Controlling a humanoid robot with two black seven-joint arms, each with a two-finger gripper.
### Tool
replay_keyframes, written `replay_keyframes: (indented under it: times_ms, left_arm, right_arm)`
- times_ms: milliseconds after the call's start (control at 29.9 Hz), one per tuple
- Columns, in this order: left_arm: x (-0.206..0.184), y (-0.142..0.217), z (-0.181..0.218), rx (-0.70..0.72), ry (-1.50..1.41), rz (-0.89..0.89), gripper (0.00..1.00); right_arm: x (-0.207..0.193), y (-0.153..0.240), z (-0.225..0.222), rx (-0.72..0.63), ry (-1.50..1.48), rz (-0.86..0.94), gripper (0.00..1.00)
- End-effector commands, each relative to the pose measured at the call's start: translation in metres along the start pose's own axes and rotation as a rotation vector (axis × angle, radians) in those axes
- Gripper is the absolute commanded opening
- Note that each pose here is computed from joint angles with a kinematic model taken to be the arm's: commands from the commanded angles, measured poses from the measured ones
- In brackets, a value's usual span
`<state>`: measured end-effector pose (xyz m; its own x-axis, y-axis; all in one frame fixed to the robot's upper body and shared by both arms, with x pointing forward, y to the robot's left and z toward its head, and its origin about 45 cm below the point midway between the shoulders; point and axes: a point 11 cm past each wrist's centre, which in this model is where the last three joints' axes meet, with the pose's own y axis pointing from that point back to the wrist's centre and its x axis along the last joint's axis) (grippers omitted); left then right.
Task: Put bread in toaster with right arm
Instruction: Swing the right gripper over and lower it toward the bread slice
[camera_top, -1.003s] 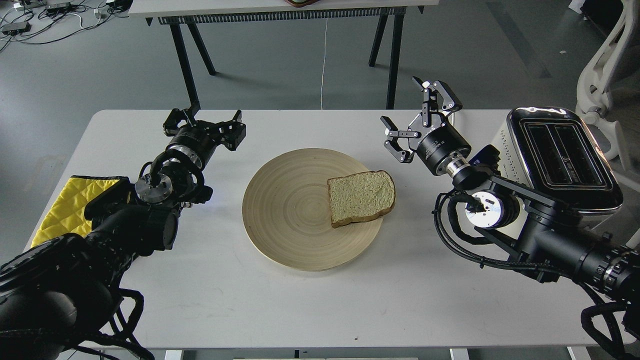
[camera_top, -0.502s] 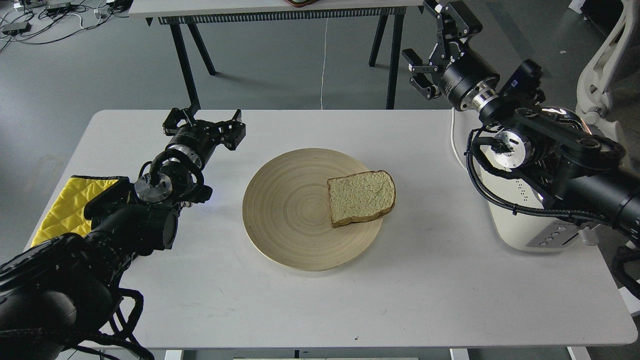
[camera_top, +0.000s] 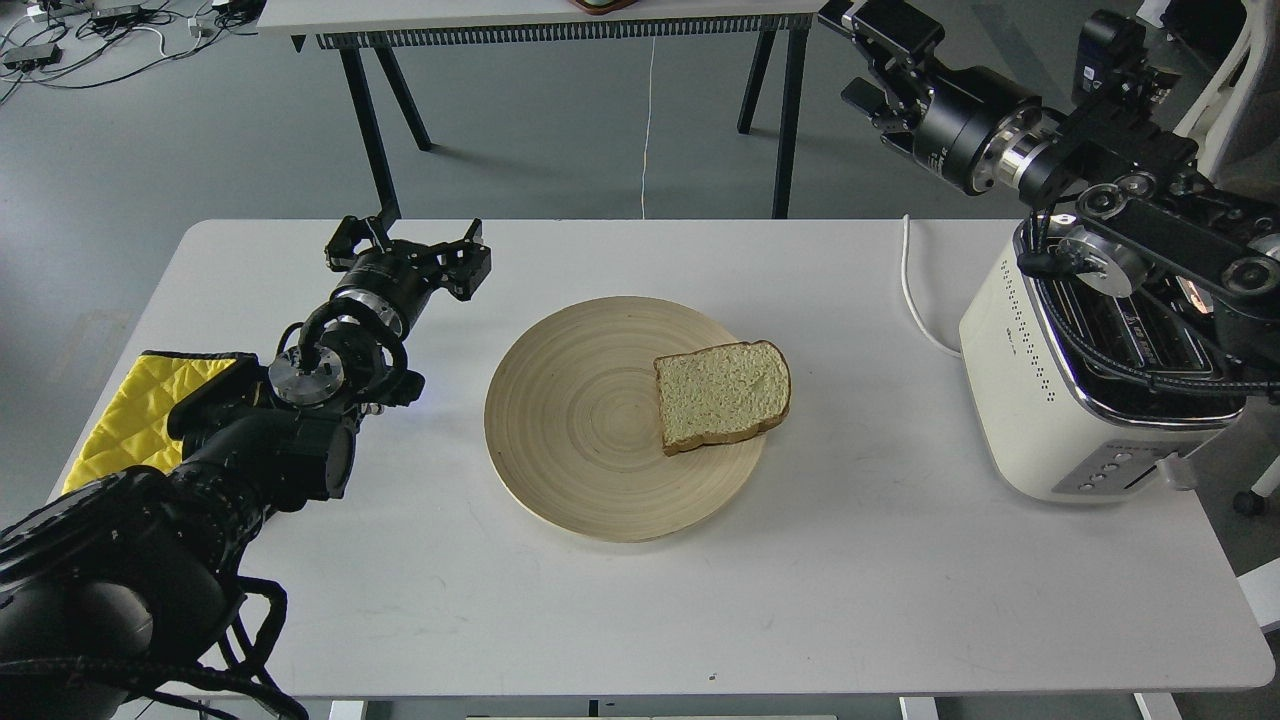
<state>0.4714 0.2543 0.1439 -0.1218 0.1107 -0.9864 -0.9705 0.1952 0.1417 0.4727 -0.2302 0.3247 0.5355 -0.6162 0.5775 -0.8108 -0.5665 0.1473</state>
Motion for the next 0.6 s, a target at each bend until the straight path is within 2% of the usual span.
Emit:
replay_keyframes:
  times_ms: [0, 134, 267, 401, 568]
  left_arm:
    - [0.0, 0.0, -0.001, 0.001, 0.001, 0.0, 1.0]
    - [0.0, 0.0, -0.001, 0.001, 0.001, 0.0, 1.0]
    - [0.0, 0.0, -0.001, 0.001, 0.001, 0.0, 1.0]
    - [0.0, 0.0, -0.001, 0.001, 0.001, 0.0, 1.0]
    - [0.0, 0.0, 0.0, -0.001, 0.001, 0.0, 1.0]
  right_arm:
    - [0.001, 0.008, 0.014, -0.089, 0.149, -0.054, 0.99]
    - [-0.01, 0.015, 0.032, -0.146, 0.155, -0.092, 0.99]
    - [-0.021, 0.018, 0.045, -0.155, -0.052, -0.068, 0.99]
    - [-0.056, 0.022, 0.069, -0.189, -0.124, -0.127, 0.99]
    - [-0.075, 0.022, 0.075, -0.2, -0.148, -0.17, 0.99]
